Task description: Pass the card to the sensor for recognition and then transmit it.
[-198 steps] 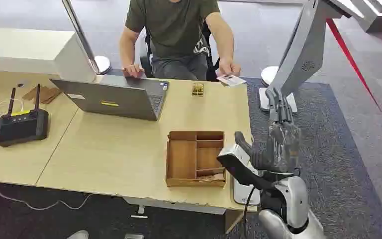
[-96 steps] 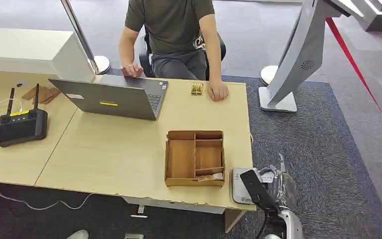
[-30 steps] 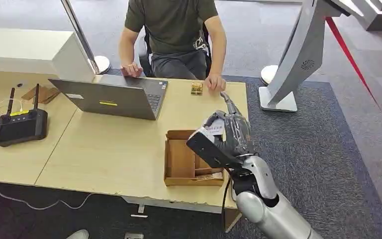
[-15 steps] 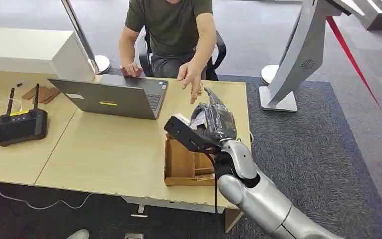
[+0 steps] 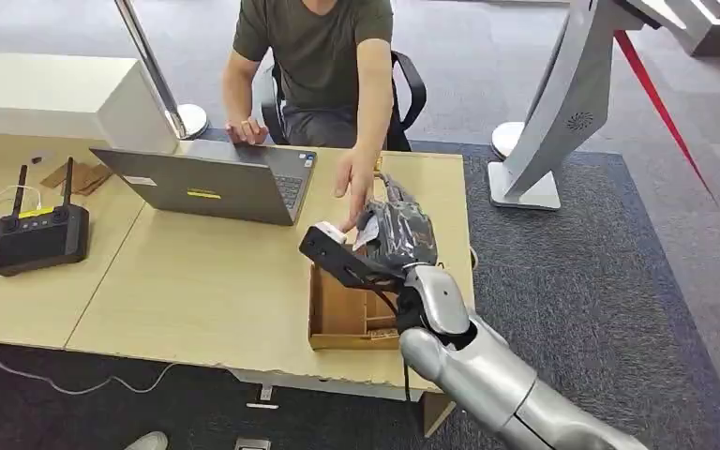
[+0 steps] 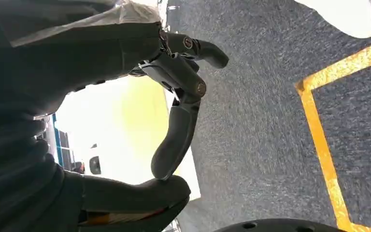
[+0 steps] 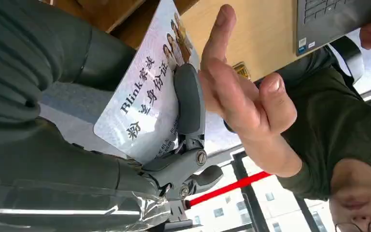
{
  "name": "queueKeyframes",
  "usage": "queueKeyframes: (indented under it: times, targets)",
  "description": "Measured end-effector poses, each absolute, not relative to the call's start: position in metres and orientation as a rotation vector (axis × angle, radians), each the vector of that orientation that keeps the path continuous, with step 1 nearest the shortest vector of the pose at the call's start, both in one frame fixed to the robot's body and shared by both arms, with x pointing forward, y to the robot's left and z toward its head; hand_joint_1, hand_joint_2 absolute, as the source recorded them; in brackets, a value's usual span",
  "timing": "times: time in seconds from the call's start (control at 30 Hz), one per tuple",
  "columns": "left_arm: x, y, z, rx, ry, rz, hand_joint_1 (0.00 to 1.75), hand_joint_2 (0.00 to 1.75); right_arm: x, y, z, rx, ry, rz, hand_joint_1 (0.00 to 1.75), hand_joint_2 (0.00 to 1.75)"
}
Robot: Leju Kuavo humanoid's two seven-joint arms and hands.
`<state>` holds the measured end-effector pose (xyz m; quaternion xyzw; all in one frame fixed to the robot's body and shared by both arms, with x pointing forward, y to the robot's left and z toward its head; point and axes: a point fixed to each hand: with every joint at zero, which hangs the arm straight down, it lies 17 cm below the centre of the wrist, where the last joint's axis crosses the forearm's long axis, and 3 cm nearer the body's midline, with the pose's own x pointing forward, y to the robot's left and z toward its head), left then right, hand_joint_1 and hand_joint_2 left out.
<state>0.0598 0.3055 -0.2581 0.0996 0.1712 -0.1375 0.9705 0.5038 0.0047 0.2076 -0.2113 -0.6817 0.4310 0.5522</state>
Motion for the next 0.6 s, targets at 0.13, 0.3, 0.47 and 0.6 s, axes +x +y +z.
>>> queueKeyframes:
  times: [0.13,0.3,0.47,0.6]
  targets:
    - [0.0591,0.3067,-0.2581,0.206,0.348,-0.285,0.00,1.75,0.5040,0.0076,0.2069,-0.503,-1.610,1.026,1.75,1.75]
    - [0.0588,0.3081,-0.2581,0.212,0.347,-0.291,0.00,1.75,0.5042,0.0098,0.2043,-0.507,-1.604,1.034,1.75,1.75]
    - [0.0586,0.3090,-0.2582,0.218,0.347,-0.299,0.00,1.75,0.5059,0.0107,0.2038,-0.513,-1.600,1.039,1.75,1.75]
    - [0.0584,0.3095,-0.2582,0.220,0.347,-0.304,0.00,1.75,0.5066,0.0105,0.2020,-0.519,-1.595,1.044,1.75,1.75]
